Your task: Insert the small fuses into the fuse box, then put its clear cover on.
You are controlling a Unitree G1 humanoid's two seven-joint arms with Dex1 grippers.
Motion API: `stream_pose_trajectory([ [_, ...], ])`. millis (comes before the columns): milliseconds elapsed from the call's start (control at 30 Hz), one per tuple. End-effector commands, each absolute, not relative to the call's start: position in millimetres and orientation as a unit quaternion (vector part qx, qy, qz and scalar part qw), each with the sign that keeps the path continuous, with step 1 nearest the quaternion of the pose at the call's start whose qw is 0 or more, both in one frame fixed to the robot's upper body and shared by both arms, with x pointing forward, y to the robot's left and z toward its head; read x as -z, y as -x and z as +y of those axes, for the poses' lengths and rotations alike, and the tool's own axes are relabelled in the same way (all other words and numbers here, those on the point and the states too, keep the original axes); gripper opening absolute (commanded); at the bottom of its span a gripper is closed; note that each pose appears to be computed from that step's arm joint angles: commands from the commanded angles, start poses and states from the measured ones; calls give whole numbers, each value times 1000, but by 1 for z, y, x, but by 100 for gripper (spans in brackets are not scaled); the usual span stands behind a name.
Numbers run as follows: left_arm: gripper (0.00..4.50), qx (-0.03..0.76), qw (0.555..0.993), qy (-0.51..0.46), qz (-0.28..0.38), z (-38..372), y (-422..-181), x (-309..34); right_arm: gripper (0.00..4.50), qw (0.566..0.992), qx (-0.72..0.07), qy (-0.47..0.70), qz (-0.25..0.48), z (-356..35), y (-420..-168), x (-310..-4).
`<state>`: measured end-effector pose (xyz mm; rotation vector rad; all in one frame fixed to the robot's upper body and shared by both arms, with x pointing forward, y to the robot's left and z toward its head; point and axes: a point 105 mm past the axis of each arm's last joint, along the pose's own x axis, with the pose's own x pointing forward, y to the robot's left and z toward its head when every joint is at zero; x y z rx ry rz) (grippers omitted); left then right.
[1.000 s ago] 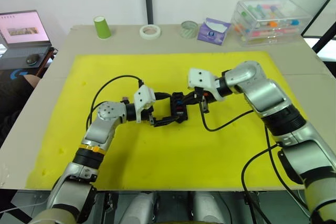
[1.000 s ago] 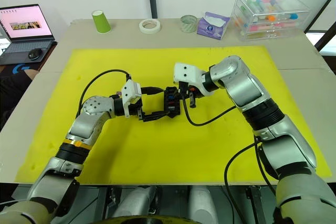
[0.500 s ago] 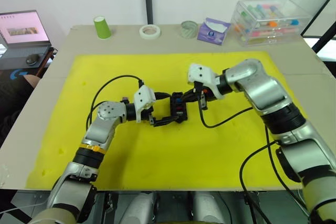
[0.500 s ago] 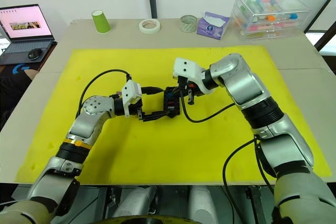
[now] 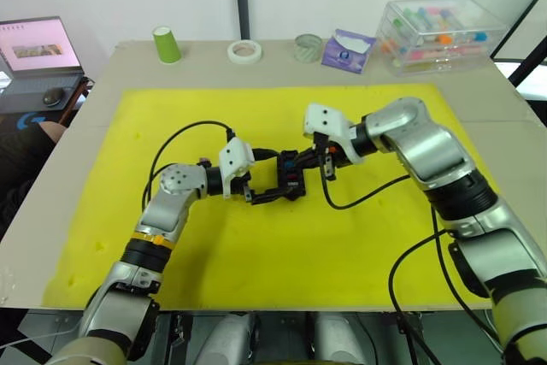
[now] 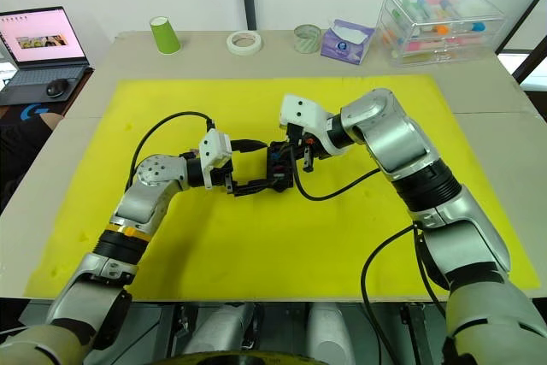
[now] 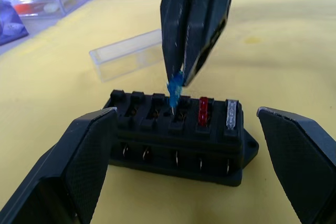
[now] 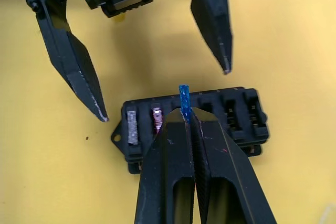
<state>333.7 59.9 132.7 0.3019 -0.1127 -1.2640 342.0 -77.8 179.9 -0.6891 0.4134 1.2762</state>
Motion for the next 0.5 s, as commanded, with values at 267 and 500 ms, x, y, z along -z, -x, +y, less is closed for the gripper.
stream_pose_trajectory([
  [267, 447, 591, 790, -147, -70, 57, -335, -141, 0, 729, -580, 324, 165, -73, -340, -189],
  [500, 447, 590, 791, -147, -68, 55, -338, -142, 0, 726, -578, 330, 171, -74, -341, -185],
])
